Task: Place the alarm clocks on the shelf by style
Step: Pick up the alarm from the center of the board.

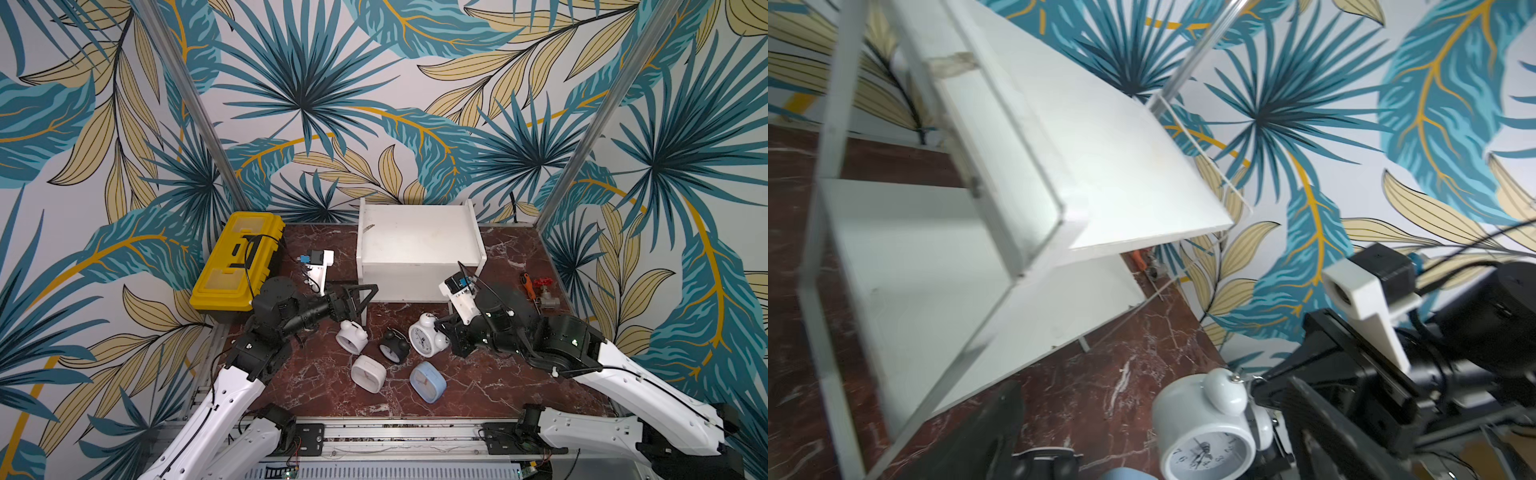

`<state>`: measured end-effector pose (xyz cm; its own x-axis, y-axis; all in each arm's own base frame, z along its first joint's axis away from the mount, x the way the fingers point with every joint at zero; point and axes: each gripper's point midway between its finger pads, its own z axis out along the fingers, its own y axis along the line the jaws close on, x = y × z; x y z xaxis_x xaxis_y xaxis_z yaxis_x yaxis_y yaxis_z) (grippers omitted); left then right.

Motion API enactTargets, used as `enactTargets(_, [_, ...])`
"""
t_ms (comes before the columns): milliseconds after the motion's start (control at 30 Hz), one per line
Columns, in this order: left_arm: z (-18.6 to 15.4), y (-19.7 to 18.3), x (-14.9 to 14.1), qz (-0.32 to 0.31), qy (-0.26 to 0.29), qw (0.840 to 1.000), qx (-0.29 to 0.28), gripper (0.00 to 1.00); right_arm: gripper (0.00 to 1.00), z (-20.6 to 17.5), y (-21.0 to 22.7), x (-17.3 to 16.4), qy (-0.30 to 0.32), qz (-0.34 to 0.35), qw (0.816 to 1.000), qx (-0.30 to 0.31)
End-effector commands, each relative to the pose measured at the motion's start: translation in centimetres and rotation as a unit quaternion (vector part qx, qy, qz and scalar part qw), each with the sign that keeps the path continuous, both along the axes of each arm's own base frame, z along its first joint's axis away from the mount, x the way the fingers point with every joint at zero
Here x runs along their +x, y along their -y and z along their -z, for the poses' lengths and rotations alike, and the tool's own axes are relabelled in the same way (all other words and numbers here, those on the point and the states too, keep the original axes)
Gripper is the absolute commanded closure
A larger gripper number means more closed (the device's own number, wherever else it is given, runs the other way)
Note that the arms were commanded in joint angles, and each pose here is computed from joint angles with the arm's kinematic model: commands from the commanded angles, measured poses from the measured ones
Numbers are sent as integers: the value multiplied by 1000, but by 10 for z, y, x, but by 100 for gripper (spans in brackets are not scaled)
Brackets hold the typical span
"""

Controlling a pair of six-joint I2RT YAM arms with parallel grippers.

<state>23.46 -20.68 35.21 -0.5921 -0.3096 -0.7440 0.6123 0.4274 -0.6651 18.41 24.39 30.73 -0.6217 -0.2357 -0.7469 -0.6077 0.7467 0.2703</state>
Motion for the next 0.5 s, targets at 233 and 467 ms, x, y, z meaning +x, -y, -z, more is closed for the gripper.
enactTargets(233, [-4, 43, -38, 186, 14, 981, -44, 0, 100, -85, -31, -8, 14, -95, 973, 211])
enactTargets(467, [-2, 52, -47, 227, 8, 973, -50, 0, 100, -101, -33, -8, 0, -115, 958, 263])
